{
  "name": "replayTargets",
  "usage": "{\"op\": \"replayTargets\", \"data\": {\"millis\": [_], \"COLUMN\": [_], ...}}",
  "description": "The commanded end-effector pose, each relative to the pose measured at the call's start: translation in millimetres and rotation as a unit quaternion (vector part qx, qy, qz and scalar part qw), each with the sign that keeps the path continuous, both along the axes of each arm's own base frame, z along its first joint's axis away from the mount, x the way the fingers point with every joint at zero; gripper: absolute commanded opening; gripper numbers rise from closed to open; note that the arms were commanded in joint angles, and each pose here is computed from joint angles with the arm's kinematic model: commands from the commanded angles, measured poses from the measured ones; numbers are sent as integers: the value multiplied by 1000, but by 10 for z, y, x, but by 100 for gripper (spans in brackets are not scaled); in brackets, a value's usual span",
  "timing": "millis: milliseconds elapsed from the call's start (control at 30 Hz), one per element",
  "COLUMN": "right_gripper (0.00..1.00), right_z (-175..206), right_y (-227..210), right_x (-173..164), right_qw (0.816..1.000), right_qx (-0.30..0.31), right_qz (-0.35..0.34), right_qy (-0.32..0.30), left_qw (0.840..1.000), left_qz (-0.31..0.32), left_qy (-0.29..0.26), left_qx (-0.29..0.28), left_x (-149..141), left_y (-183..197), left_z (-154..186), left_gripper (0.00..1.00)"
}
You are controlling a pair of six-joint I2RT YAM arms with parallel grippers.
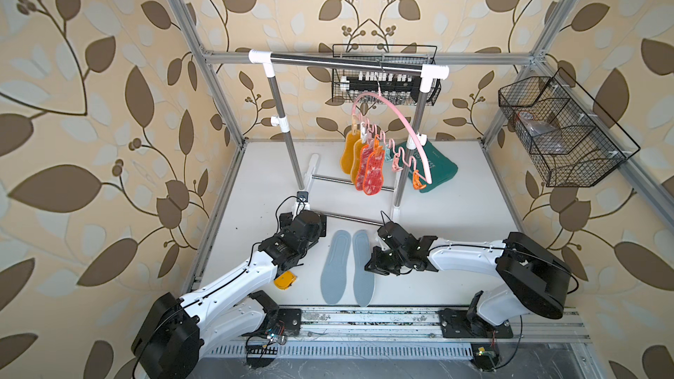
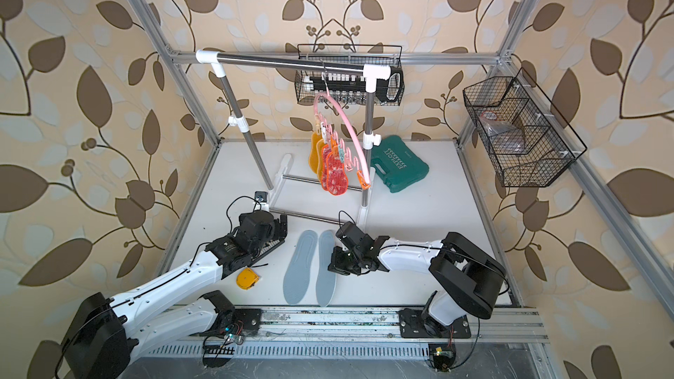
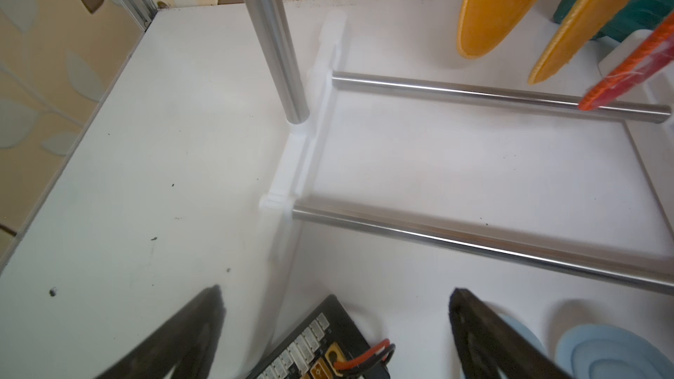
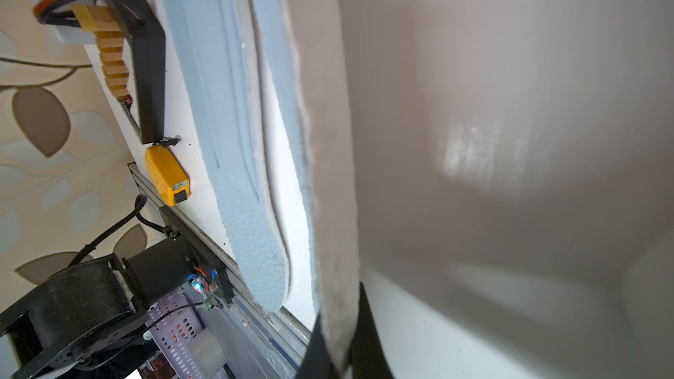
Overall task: Take the shoe insoles off the hanger
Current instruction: Move the insole to the center of the board.
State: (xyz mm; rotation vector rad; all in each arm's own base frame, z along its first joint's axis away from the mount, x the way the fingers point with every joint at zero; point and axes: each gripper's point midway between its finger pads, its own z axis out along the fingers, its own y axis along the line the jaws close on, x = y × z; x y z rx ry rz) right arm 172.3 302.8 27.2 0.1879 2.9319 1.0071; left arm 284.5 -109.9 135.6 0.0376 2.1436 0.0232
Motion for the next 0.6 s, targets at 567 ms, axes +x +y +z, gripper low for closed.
{"op": "replayTargets", "data": {"millis": [567], "right_gripper": [0], "right_z": [-22], "right_y": [347], "right_x": [260], "right_qw": [1000], "right_qx": [-10], "right_qz": [9], "right_qy": [-13], "left_qw": [997], "left_qz": [-3], "left_qy": [-67], "left_qx": [-25], "left_x": [-66], "left_y": [115], "left_z": [190], "left_gripper": [99]}}
